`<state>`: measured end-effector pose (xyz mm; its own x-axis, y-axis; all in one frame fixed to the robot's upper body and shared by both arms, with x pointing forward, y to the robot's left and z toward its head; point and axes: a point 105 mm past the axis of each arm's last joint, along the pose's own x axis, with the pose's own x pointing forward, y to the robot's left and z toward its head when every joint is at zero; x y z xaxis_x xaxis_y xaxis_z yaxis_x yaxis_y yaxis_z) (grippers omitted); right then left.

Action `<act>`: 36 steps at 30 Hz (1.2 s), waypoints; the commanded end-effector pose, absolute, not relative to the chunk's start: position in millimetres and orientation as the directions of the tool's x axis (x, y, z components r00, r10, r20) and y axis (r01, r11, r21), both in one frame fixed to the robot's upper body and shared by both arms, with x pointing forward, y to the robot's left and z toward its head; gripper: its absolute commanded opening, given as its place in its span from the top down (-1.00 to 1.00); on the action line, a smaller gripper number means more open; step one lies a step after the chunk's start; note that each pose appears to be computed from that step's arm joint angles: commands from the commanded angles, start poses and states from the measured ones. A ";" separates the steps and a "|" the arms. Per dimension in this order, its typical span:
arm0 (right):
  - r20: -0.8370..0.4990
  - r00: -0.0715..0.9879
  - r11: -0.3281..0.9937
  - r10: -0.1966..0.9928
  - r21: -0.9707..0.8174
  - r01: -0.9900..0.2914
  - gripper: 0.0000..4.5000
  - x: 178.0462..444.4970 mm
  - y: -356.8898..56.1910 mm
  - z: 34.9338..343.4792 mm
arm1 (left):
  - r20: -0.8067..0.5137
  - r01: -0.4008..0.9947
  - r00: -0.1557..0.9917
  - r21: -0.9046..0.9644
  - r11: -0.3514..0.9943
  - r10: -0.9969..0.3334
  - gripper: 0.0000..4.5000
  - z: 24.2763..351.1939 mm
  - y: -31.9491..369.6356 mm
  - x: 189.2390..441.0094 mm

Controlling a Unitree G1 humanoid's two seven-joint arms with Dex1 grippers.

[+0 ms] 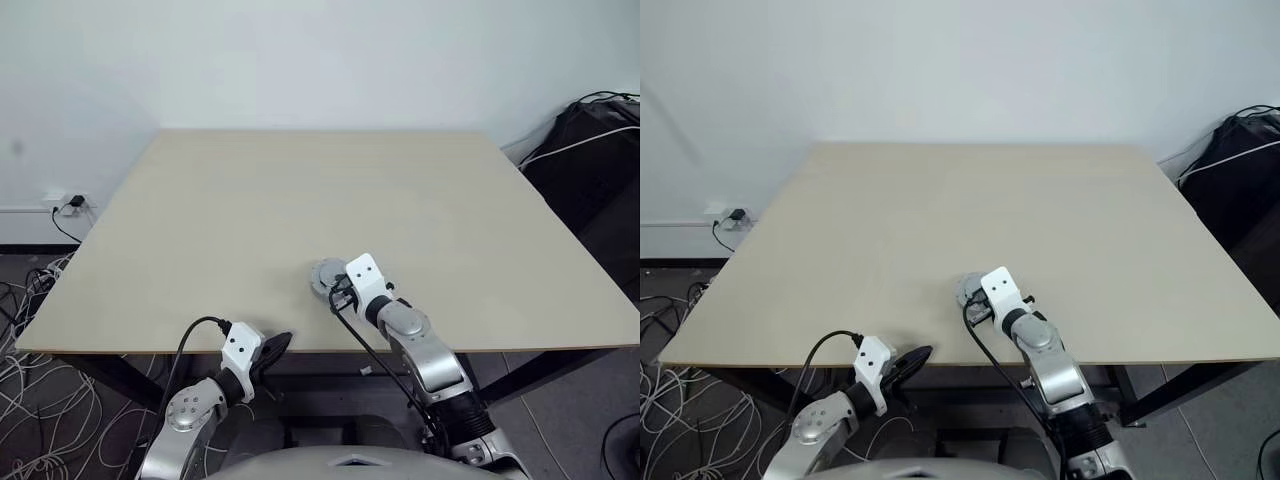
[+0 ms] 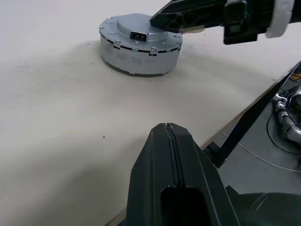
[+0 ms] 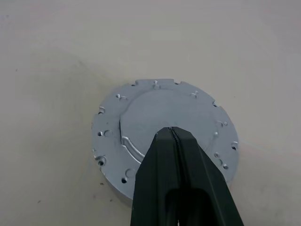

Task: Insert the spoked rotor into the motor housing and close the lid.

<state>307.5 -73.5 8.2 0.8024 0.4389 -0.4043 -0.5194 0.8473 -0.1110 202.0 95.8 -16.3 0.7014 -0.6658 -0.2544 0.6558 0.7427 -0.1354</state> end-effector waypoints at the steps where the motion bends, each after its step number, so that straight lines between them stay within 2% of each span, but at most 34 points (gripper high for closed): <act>1: -0.385 0.809 0.848 0.445 -0.110 -0.519 0.99 311.9 -69.1 11.8 | -0.199 0.668 0.712 -0.101 0.737 -0.673 1.00 0.8 95.6 209.8; 5: -0.349 0.798 0.835 0.492 -0.073 -0.546 0.99 308.8 -63.0 22.9 | -0.197 0.670 0.713 -0.096 0.737 -0.673 1.00 0.8 96.2 210.5; 9: -0.278 0.763 0.775 0.583 -0.093 -0.625 0.99 303.5 -56.7 45.2 | -0.195 0.670 0.713 -0.095 0.736 -0.674 1.00 0.5 95.8 210.3; 10: -0.271 0.752 0.756 0.601 -0.111 -0.645 0.91 302.4 -55.9 48.5 | -0.194 0.670 0.713 -0.096 0.736 -0.674 1.00 0.8 95.5 210.6; 12: -0.268 0.735 0.732 0.623 -0.132 -0.668 0.72 301.7 -55.9 51.3 | -0.192 0.671 0.712 -0.097 0.735 -0.675 1.00 1.2 94.9 211.3; 23: -0.306 0.710 0.702 0.634 -0.157 -0.695 -0.90 314.6 -57.6 39.6 | -0.190 0.669 0.714 -0.098 0.737 -0.674 1.00 2.4 93.6 210.6; 24: -0.305 0.712 0.704 0.632 -0.156 -0.692 -0.99 316.5 -57.3 39.4 | -0.189 0.668 0.715 -0.098 0.738 -0.673 1.00 3.0 93.5 210.3; 36: -0.316 0.739 0.746 0.595 -0.127 -0.654 -0.99 332.9 -63.1 32.3 | -0.192 0.656 0.726 -0.098 0.749 -0.661 1.00 6.2 94.1 209.6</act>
<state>323.9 -61.7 17.2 0.7137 0.5940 -0.3711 -0.6708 0.7321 -0.1185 205.1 98.0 -10.2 0.7171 -0.6510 -0.2488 0.6441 0.7554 -0.1202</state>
